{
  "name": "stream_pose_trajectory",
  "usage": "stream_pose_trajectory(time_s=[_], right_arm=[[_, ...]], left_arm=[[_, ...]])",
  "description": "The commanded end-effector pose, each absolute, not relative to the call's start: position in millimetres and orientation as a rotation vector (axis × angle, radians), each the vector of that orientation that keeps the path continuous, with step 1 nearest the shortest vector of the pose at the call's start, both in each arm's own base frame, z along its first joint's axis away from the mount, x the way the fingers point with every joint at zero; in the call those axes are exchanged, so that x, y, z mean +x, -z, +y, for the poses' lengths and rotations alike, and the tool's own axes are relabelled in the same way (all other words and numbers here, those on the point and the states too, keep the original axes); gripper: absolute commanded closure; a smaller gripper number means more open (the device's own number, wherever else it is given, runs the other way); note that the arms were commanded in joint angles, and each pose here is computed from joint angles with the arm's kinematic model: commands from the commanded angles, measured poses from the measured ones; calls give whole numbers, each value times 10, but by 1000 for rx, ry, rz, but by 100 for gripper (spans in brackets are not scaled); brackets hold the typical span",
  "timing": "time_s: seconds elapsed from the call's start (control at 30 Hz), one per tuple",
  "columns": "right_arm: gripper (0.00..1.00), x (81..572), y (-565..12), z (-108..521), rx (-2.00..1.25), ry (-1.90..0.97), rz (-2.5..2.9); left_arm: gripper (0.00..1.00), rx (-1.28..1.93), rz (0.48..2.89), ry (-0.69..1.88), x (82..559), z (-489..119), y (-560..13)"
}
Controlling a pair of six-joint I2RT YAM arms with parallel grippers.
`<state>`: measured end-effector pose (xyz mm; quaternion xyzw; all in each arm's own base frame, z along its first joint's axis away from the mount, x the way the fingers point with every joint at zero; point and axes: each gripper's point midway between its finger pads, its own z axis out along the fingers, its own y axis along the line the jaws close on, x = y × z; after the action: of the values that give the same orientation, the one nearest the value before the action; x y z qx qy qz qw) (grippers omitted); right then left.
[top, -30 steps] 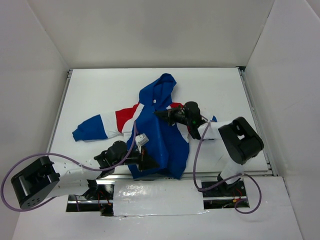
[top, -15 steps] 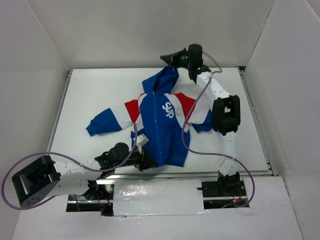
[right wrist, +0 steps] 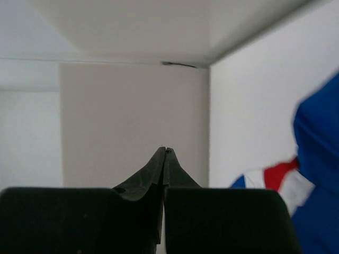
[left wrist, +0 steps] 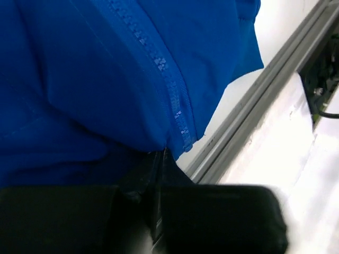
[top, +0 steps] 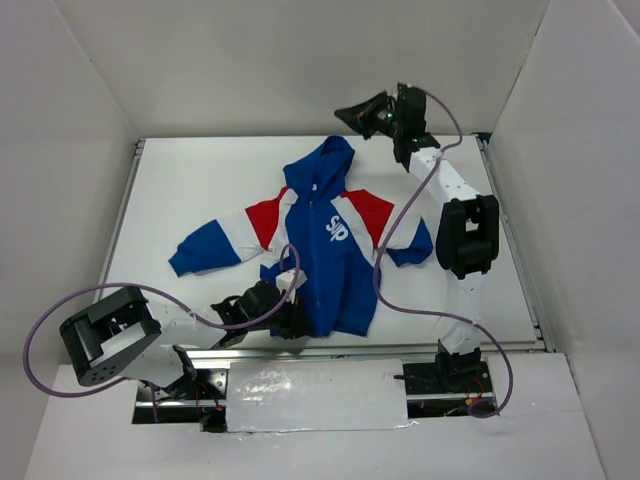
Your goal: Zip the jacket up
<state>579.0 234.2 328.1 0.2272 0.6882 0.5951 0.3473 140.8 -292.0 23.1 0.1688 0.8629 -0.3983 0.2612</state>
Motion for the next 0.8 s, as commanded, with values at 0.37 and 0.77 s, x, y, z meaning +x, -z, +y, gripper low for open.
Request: stream_pose_trajectory(time_s=[0.37, 0.77], right_arm=[[0, 4790, -3371, 2144, 293, -1301, 1833], [0, 3563, -3438, 1548, 137, -854, 1947]], left_arm=[[1, 266, 2294, 817, 1778, -2589, -1050], [1, -348, 2340, 354, 2679, -1155, -1592]])
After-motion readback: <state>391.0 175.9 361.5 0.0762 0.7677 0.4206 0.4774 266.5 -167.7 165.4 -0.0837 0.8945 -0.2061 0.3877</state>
